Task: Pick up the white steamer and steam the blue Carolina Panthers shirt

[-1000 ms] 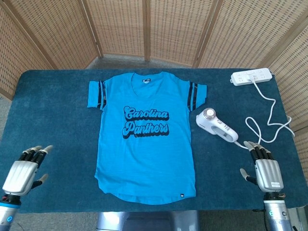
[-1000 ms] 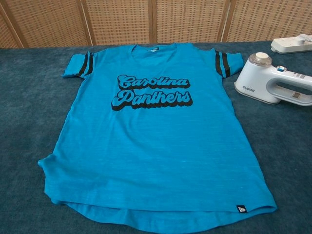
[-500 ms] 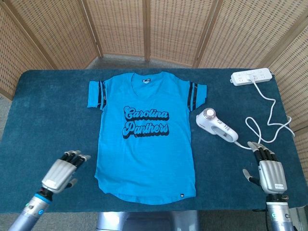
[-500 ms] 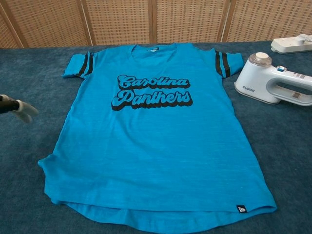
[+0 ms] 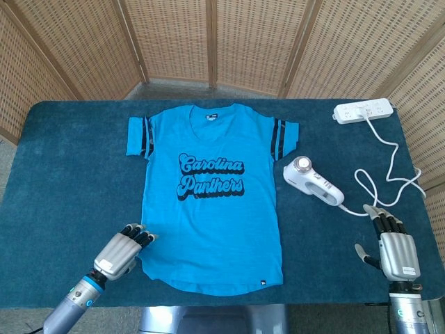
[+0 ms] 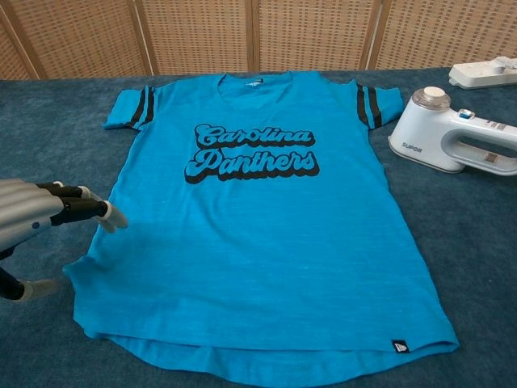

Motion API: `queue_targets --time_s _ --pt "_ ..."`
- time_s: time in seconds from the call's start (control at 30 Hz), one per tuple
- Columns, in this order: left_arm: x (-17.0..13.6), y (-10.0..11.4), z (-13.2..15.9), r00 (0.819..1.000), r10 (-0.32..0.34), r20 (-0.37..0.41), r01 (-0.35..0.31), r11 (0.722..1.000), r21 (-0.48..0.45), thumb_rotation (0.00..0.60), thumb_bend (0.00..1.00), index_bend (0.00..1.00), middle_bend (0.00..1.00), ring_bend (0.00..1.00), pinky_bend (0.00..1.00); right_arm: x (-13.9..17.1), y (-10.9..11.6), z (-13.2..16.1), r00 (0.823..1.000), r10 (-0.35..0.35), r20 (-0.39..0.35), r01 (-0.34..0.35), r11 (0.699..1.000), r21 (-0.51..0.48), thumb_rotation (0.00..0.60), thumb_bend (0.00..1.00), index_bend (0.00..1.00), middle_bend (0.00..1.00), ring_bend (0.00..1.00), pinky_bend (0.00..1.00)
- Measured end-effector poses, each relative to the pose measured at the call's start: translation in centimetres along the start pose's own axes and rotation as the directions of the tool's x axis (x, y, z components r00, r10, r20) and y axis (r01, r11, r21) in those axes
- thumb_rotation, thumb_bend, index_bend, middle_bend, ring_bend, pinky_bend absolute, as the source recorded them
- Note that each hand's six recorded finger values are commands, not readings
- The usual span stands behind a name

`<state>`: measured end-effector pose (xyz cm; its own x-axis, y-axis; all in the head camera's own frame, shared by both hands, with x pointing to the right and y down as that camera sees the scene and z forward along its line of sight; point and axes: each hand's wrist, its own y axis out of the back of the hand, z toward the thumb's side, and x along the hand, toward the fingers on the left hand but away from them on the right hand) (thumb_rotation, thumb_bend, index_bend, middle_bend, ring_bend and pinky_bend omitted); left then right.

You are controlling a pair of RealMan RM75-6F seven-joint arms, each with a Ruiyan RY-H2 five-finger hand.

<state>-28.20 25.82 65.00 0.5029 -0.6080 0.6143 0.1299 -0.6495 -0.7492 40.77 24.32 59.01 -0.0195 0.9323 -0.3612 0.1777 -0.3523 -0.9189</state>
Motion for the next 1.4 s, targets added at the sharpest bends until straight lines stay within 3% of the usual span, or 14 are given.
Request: queue_targets --time_s 0.17,0.37,0.87,1.4 --pt "0.7 -0.4 0.7 1.000 -0.014 0.018 0.014 1.000 -0.010 0.600 0.31 0.28 0.27 0.16 0.18 0.0 0.1 0.2 1.000 -0.006 -0.006 0.006 1.000 -0.001 0.600 0.29 0.12 0.19 0.18 0.22" --pt "1.3 -0.6 1.4 0.999 -0.018 0.038 0.017 1.000 0.010 0.600 0.34 0.44 0.27 0.16 0.18 0.1 0.4 0.1 1.000 -0.015 -0.003 0.015 1.000 -0.004 0.600 0.29 0.12 0.19 0.18 0.22" --pt "1.8 -1.3 1.1 0.999 -0.036 0.020 0.034 0.997 0.067 0.600 0.34 0.57 0.27 0.16 0.18 0.2 0.6 -0.1 1.000 -0.023 0.005 0.023 1.000 -0.009 0.600 0.29 0.12 0.20 0.18 0.22" --pt "2.8 -1.4 1.6 1.000 -0.021 0.001 0.021 0.998 0.056 0.600 0.46 0.70 0.28 0.16 0.18 0.3 0.5 0.1 1.000 -0.023 0.001 0.023 1.000 -0.017 0.600 0.29 0.12 0.20 0.18 0.22"
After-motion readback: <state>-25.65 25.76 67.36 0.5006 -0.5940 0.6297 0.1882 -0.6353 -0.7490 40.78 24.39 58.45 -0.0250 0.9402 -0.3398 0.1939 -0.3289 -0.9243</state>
